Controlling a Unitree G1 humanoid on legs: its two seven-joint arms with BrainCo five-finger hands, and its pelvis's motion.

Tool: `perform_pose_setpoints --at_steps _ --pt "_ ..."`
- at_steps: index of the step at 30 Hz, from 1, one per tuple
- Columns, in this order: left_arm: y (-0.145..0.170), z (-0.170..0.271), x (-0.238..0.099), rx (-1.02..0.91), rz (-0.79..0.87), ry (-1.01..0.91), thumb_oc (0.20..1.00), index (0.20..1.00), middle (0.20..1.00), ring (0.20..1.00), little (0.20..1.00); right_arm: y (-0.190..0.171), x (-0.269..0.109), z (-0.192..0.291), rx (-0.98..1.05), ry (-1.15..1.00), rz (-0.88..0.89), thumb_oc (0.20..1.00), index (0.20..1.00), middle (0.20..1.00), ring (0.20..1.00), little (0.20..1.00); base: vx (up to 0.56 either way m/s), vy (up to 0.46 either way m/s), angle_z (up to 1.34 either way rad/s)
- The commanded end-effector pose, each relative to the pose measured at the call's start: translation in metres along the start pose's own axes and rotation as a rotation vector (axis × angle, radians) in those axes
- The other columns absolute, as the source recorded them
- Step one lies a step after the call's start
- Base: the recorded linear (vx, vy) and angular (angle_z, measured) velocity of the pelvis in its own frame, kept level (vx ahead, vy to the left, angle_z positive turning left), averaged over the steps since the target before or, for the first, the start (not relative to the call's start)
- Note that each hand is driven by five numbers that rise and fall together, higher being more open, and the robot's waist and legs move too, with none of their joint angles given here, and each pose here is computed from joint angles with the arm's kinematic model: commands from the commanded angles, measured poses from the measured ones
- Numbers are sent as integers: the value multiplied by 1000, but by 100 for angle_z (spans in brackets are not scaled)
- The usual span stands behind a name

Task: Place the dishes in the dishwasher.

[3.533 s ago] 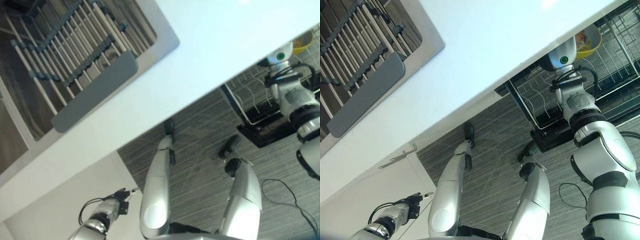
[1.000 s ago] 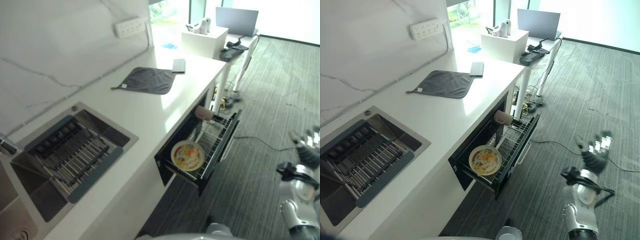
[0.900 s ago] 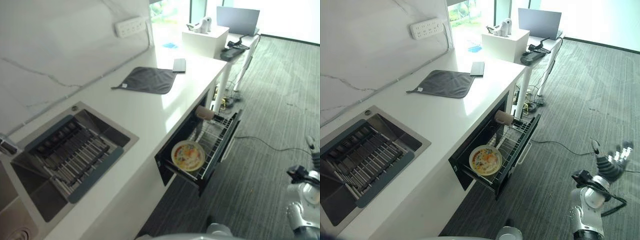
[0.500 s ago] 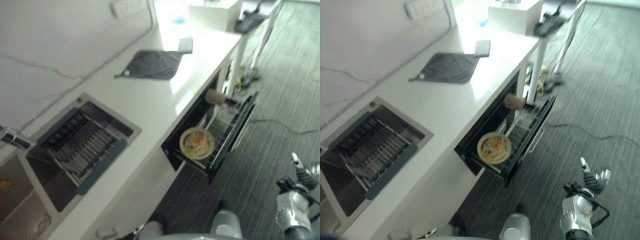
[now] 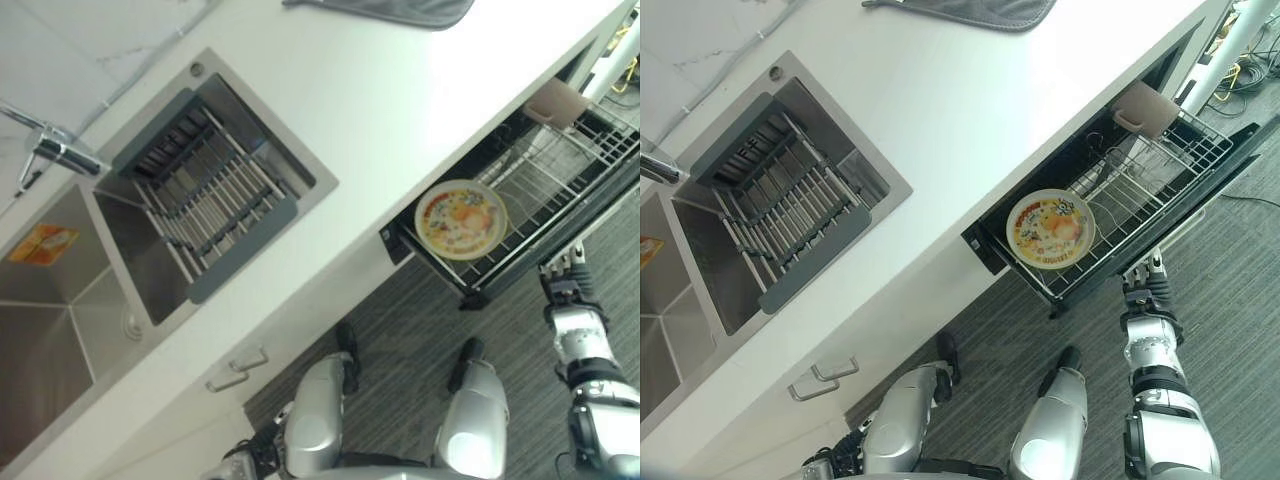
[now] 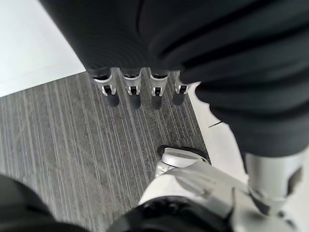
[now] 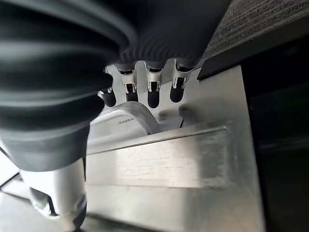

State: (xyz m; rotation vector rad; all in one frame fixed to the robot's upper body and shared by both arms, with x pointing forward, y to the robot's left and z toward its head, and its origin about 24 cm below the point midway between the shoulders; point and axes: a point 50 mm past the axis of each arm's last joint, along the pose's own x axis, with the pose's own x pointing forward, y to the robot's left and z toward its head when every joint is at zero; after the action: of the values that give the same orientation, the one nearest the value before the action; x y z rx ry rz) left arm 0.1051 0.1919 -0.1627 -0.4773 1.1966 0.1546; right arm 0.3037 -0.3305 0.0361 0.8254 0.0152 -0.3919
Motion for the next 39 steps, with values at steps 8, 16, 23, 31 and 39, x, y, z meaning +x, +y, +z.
perform_pose_setpoints --at_steps 8,16,23,31,39 --pt "49 -15 -20 13 112 87 1000 1000 1000 1000 1000 125 14 36 -321 35 574 1000 1000 1000 1000 1000 53 84 12" --pt "52 2 -21 37 126 42 1000 1000 1000 1000 1000 159 37 78 -569 4 422 1000 1000 1000 1000 1000 29 81 16" --pt "53 21 -23 31 125 15 1000 1000 1000 1000 1000 209 37 105 -658 -141 365 1000 1000 1000 1000 1000 6 24 17" --pt "65 23 -28 -2 168 35 1000 1000 1000 1000 1000 232 36 103 -676 -175 390 1000 1000 1000 1000 1000 13 -68 14" --pt "41 53 -27 -34 11 -330 1000 1000 1000 1000 1000 61 21 -30 -663 238 167 1000 1000 1000 1000 1000 -15 -132 15"
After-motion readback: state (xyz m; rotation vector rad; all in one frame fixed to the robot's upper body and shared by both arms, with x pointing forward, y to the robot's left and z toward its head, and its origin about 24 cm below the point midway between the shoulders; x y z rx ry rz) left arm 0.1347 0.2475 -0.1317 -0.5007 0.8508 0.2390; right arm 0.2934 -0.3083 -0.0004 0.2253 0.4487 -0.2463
